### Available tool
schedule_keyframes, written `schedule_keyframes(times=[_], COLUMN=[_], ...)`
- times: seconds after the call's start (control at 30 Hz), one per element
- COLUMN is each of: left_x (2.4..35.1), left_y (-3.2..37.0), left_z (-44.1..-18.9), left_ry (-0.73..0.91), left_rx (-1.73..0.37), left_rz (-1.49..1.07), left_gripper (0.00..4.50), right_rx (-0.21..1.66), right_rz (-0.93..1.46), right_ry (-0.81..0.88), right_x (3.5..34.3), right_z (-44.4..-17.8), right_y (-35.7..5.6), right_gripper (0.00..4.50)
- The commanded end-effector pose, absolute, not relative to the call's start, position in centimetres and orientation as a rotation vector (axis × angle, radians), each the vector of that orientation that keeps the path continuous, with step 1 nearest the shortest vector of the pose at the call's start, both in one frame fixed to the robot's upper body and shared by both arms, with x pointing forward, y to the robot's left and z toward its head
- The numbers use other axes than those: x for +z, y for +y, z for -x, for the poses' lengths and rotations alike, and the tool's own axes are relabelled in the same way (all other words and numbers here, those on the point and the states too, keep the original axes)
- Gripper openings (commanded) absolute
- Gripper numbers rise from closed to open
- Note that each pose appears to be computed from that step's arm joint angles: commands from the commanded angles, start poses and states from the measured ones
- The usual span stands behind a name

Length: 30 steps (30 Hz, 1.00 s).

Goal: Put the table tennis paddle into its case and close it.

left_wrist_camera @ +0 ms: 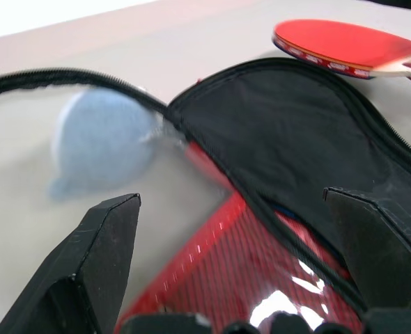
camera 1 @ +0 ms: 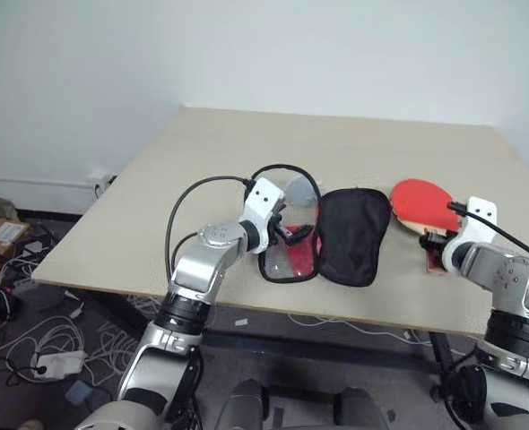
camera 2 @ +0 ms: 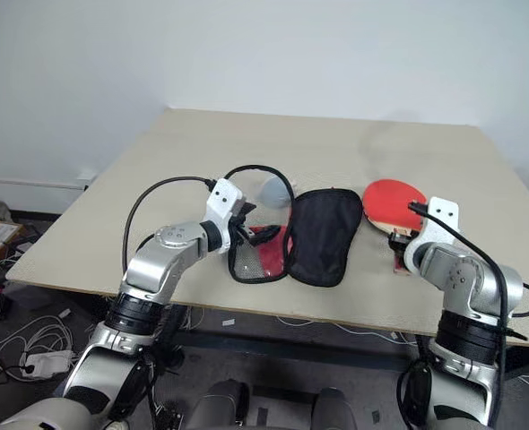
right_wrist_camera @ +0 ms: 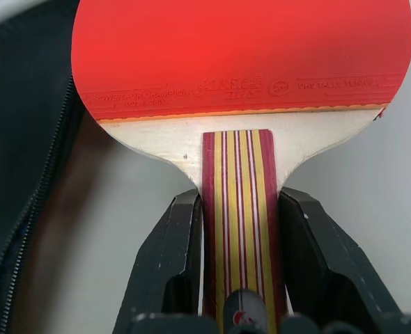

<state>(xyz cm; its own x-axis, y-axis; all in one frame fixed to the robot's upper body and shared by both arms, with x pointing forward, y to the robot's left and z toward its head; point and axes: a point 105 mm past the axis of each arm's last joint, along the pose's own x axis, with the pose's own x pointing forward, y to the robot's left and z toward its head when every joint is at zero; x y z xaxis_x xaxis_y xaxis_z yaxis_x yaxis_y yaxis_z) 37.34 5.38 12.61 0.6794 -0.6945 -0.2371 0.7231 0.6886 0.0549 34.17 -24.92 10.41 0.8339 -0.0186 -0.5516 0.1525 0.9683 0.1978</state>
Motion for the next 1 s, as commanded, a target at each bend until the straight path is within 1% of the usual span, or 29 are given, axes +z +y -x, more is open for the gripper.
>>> schedule_keyframes(times=[0.03, 0.17, 0.27, 0.4, 0.53, 0.63, 0.73, 0.83, 0.9, 1.0], left_x=[14.5, 14.6, 14.6, 14.7, 14.4, 14.3, 14.3, 14.1, 14.2, 14.3], left_y=[5.5, 5.5, 5.5, 5.5, 5.5, 5.5, 5.6, 5.6, 5.7, 5.8], left_z=[-38.1, -38.4, -38.5, -38.5, -38.3, -38.3, -38.3, -38.3, -38.4, -38.7], left_ry=[0.156, 0.163, 0.162, 0.161, 0.163, 0.169, 0.17, 0.175, 0.176, 0.179], left_rx=[-0.785, -0.775, -0.771, -0.764, -0.765, -0.765, -0.763, -0.765, -0.763, -0.749], left_rz=[-0.137, -0.127, -0.126, -0.12, -0.132, -0.118, -0.126, -0.164, -0.151, -0.145], left_gripper=[4.5, 4.5, 4.5, 4.5, 4.5, 4.5, 4.5, 4.5, 4.5, 4.5], right_rx=[-0.074, -0.048, -0.058, -0.168, -0.296, -0.313, -0.276, -0.252, -0.246, -0.235], right_rz=[-0.232, -0.234, -0.218, -0.112, -0.04, -0.062, -0.078, -0.124, -0.143, -0.186], right_ry=[0.472, 0.466, 0.466, 0.442, 0.409, 0.394, 0.375, 0.395, 0.441, 0.443], right_x=[14.0, 14.5, 14.4, 14.3, 14.3, 14.7, 15.7, 15.9, 15.8, 16.6], right_z=[-35.1, -35.5, -35.6, -35.9, -36.0, -36.1, -36.3, -36.4, -36.3, -36.3], right_y=[-23.5, -21.6, -21.0, -22.8, -25.6, -26.2, -25.1, -23.8, -22.8, -21.4], right_gripper=[1.27, 1.27, 1.27, 1.27, 1.27, 1.27, 1.27, 1.27, 1.27, 1.27])
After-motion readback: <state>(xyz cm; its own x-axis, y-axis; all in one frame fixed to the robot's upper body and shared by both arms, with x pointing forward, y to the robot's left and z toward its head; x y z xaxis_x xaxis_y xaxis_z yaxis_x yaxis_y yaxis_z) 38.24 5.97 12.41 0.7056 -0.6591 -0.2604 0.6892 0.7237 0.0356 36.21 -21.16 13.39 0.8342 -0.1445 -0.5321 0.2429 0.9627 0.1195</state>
